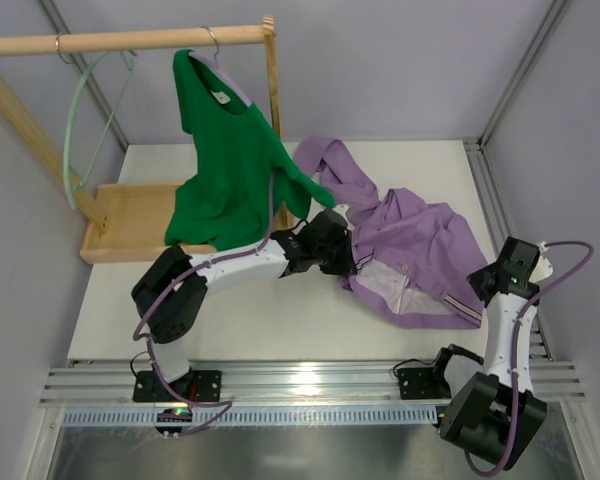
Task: Place the trousers on the hanger
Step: Fold the trousers
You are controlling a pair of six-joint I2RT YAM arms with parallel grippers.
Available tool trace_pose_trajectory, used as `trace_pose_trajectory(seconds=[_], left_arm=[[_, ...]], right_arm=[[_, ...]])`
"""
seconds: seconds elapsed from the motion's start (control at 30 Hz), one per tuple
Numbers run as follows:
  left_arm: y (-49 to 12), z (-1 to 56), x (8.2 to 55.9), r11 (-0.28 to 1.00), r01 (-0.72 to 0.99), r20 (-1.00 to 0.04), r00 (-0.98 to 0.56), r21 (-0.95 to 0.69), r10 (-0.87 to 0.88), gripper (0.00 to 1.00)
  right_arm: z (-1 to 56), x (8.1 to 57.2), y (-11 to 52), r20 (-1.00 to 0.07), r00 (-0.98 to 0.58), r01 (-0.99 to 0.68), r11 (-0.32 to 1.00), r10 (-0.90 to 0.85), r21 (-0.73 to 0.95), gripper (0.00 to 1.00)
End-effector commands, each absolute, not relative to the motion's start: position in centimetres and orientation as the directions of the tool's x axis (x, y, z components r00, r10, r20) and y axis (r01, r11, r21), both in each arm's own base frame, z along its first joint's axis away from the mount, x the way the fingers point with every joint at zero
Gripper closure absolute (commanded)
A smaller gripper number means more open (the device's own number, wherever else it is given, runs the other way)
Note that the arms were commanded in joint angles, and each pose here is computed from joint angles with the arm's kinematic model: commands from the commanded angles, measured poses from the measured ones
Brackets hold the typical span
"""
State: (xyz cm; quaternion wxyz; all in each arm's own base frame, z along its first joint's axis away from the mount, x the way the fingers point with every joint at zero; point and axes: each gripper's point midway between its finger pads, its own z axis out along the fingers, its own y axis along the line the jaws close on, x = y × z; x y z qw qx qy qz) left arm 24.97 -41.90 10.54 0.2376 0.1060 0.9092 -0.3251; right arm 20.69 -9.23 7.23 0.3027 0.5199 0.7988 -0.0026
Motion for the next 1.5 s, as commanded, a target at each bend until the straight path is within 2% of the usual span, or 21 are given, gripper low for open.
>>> trace_pose_trajectory(seconds=[0.0, 0.1, 0.23, 0.27, 0.3, 0.4, 0.53, 0.67, 0.97, 1.13, 1.2, 1.23, 1.3, 1.33, 1.47], left_arm=[[-43.4, 17.2, 26.2, 0.696, 0.407, -0.576, -0.817, -0.591, -0.011, 1.00], [-42.9, 19.5, 26.4, 0.701, 0.413, -0.597, -0.802, -0.581, -0.023, 1.00], [-40.7, 18.6, 27.1, 0.789, 0.373, -0.609, -0.793, -0.488, -0.001, 1.00], [-40.0, 17.7, 27.4, 0.815, 0.353, -0.607, -0.795, -0.460, 0.002, 1.00], [-39.1, 17.0, 27.7, 0.839, 0.331, -0.604, -0.797, -0.432, 0.004, 1.00], [-37.2, 15.5, 28.4, 0.867, 0.283, -0.577, -0.817, -0.409, -0.005, 1.00], [-34.6, 14.5, 29.2, 0.900, 0.231, -0.567, -0.824, -0.370, -0.022, 1.00], [-33.1, 14.0, 29.7, 0.917, 0.195, -0.562, -0.826, -0.348, -0.037, 1.00], [-32.0, 13.2, 30.0, 0.932, 0.164, -0.550, -0.834, -0.323, -0.044, 1.00], [-32.3, 13.0, 30.0, 0.925, 0.169, -0.551, -0.833, -0.339, -0.050, 1.00], [-32.3, 12.8, 29.7, 0.923, 0.170, -0.544, -0.837, -0.346, -0.050, 1.00], [-32.5, 12.8, 29.7, 0.919, 0.172, -0.543, -0.838, -0.355, -0.053, 1.00], [-32.8, 12.9, 29.6, 0.913, 0.178, -0.539, -0.841, -0.368, -0.053, 1.00], [-33.1, 13.1, 29.6, 0.906, 0.187, -0.537, -0.842, -0.380, -0.052, 1.00], [-33.9, 14.3, 29.5, 0.881, 0.221, -0.548, -0.835, -0.419, -0.051, 1.00]], right_arm=[[14.5, 22.2, -11.3, -0.633, -0.219, 0.785, 0.520, 0.742, 0.338, 0.96], [17.9, 22.1, -11.5, -0.678, -0.180, 0.768, 0.532, 0.713, 0.356, 0.96], [15.5, 21.7, -9.9, -0.592, -0.256, 0.770, 0.532, 0.764, 0.354, 0.94], [13.6, 21.4, -9.5, -0.553, -0.286, 0.780, 0.526, 0.782, 0.340, 0.87], [12.7, 21.2, -9.2, -0.538, -0.300, 0.782, 0.526, 0.788, 0.335, 0.60], [10.6, 20.9, -8.0, -0.492, -0.335, 0.768, 0.535, 0.804, 0.352, 0.47], [9.0, 20.8, -5.5, -0.429, -0.333, 0.727, 0.518, 0.840, 0.450, 0.42], [7.7, 20.6, -5.1, -0.418, -0.353, 0.737, 0.524, 0.837, 0.427, 0.42], [3.2, 20.2, -4.1, -0.347, -0.396, 0.771, 0.513, 0.851, 0.378, 0.42], [2.5, 20.7, -3.7, -0.378, -0.416, 0.769, 0.542, 0.827, 0.338, 0.43], [1.7, 20.6, -3.5, -0.355, -0.433, 0.777, 0.543, 0.828, 0.318, 0.50], [1.9, 20.9, -4.1, -0.379, -0.423, 0.786, 0.542, 0.823, 0.299, 0.64], [2.2, 21.1, -4.7, -0.407, -0.425, 0.783, 0.554, 0.809, 0.283, 0.80], [3.0, 21.5, -5.1, -0.426, -0.420, 0.780, 0.558, 0.801, 0.282, 0.96], [6.9, 22.5, -6.5, -0.517, -0.385, 0.767, 0.576, 0.765, 0.281, 0.96]])
